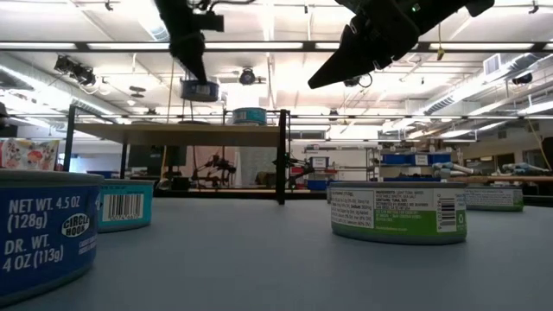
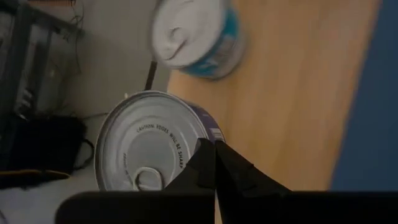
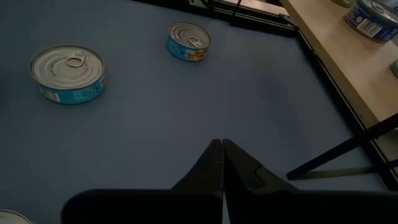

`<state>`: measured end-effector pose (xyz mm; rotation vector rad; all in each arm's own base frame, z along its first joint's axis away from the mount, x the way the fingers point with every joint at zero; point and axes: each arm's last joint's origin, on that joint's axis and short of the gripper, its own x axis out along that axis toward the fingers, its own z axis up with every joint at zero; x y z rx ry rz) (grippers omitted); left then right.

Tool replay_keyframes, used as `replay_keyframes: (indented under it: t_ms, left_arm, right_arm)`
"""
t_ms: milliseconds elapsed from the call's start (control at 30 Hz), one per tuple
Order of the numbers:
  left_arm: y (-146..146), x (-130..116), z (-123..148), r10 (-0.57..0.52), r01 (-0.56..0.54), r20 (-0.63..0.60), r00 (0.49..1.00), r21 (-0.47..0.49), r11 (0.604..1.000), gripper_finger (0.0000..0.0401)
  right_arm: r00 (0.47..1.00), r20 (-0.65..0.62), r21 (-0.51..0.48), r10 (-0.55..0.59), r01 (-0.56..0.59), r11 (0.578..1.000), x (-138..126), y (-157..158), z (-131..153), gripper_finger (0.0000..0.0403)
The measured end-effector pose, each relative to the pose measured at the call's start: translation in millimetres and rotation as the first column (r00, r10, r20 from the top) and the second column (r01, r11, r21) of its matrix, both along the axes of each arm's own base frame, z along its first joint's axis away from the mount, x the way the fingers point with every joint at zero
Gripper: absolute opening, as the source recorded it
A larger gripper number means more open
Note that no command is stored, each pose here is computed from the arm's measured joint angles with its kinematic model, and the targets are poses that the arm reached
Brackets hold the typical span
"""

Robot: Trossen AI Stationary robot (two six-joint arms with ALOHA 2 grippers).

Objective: Stack canned seafood by type on shelf
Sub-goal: Stack the blue tuna can on top of blue tuna can on the shelf

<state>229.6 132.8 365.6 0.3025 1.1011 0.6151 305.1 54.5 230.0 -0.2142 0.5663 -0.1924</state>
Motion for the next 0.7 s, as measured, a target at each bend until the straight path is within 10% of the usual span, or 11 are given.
replay_keyframes:
  t_ms: [700]
  left_arm:
    - [70,-4,-30,0.094,-0.091,0.011,0.996,-0.129,0.987,0.0000]
  right_arm:
    - [1.000,-0.002,0.000,0.000,0.000,1.000,0,0,0,0.0006]
